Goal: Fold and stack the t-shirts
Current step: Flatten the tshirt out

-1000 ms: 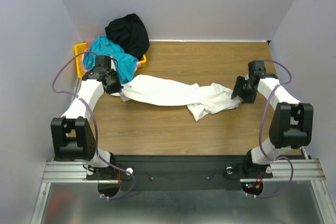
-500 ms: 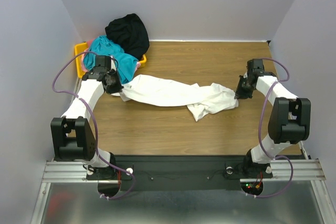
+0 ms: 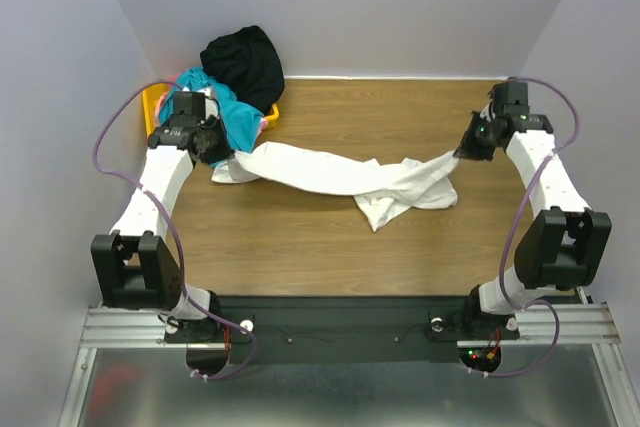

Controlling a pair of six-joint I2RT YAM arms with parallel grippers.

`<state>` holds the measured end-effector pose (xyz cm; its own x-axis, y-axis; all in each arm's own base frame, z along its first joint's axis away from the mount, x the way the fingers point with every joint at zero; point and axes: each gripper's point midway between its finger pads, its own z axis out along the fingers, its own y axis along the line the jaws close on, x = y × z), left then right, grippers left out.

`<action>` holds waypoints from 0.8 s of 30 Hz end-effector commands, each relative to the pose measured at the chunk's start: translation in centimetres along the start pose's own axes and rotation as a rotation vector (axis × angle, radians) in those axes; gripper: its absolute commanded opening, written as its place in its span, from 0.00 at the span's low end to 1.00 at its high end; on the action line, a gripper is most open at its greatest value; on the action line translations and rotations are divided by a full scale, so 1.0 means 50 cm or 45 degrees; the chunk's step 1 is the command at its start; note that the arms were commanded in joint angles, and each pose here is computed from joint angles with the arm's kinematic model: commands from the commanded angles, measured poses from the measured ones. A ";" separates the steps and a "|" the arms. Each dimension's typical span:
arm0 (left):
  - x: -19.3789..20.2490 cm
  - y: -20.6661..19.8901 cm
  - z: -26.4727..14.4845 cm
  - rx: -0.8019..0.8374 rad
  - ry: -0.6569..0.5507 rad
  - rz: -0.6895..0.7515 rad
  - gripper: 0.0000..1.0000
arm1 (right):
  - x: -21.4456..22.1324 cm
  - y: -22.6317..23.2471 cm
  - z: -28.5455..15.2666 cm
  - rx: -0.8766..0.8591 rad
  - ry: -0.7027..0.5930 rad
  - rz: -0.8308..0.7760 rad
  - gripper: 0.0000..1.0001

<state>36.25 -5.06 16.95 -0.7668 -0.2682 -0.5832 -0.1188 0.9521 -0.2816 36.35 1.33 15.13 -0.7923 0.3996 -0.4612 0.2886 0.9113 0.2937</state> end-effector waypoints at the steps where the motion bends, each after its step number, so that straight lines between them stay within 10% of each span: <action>1: -0.126 -0.060 -0.117 0.115 -0.270 0.034 0.00 | -0.153 0.059 -0.143 -0.137 -0.273 0.063 0.00; 13: -0.245 -0.184 -0.330 0.462 -0.648 0.055 0.00 | -0.264 0.173 -0.497 -0.402 -0.788 -0.002 0.00; 24: -0.199 -0.256 -0.577 0.749 -0.868 0.203 0.00 | -0.205 0.138 -0.954 -0.321 -1.630 -0.170 0.00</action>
<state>31.46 -9.37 42.08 -0.3276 -0.3298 -0.8854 0.3029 0.8509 -0.4291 25.80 0.21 55.49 0.0420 0.3524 -0.9349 0.0032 0.9357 0.3528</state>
